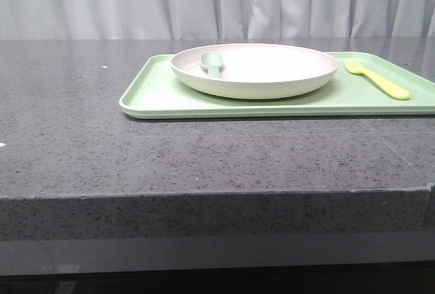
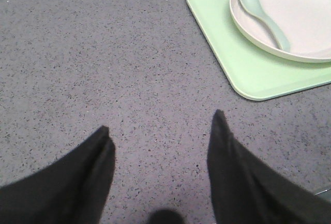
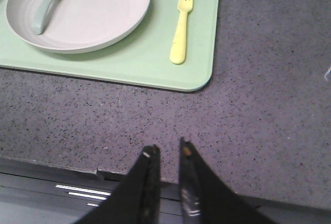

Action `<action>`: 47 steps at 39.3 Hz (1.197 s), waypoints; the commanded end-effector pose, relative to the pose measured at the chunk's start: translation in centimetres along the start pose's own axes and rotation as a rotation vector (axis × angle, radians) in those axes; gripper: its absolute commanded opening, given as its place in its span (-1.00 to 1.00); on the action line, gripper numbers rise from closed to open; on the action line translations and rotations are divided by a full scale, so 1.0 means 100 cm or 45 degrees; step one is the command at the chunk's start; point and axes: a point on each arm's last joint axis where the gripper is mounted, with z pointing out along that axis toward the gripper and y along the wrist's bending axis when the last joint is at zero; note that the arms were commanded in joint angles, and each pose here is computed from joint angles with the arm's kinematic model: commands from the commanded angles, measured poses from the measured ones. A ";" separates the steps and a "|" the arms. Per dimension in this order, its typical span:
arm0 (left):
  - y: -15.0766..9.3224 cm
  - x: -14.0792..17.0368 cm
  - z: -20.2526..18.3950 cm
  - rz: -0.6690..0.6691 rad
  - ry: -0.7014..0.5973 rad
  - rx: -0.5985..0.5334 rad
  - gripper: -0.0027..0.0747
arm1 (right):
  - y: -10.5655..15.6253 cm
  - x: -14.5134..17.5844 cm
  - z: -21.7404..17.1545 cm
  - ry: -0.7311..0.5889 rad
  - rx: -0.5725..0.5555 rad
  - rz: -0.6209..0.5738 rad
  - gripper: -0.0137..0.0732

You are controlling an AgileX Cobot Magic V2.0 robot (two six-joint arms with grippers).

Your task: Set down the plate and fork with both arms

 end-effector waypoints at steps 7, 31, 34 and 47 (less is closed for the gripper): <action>0.000 -0.013 -0.005 -0.012 -0.127 -0.003 -0.93 | 0.001 -0.010 -0.005 -0.087 -0.003 -0.007 -0.84; 0.002 0.007 -0.015 -0.037 -0.238 -0.057 -0.98 | 0.001 -0.007 -0.005 -0.048 -0.003 -0.007 -0.84; 0.006 0.023 -0.020 -0.052 -0.312 -0.138 -0.98 | 0.001 -0.007 -0.005 -0.048 -0.003 -0.007 -0.84; 0.011 0.114 -0.006 -0.089 -0.701 -0.374 -0.98 | 0.001 -0.007 -0.005 -0.048 -0.003 -0.007 -0.84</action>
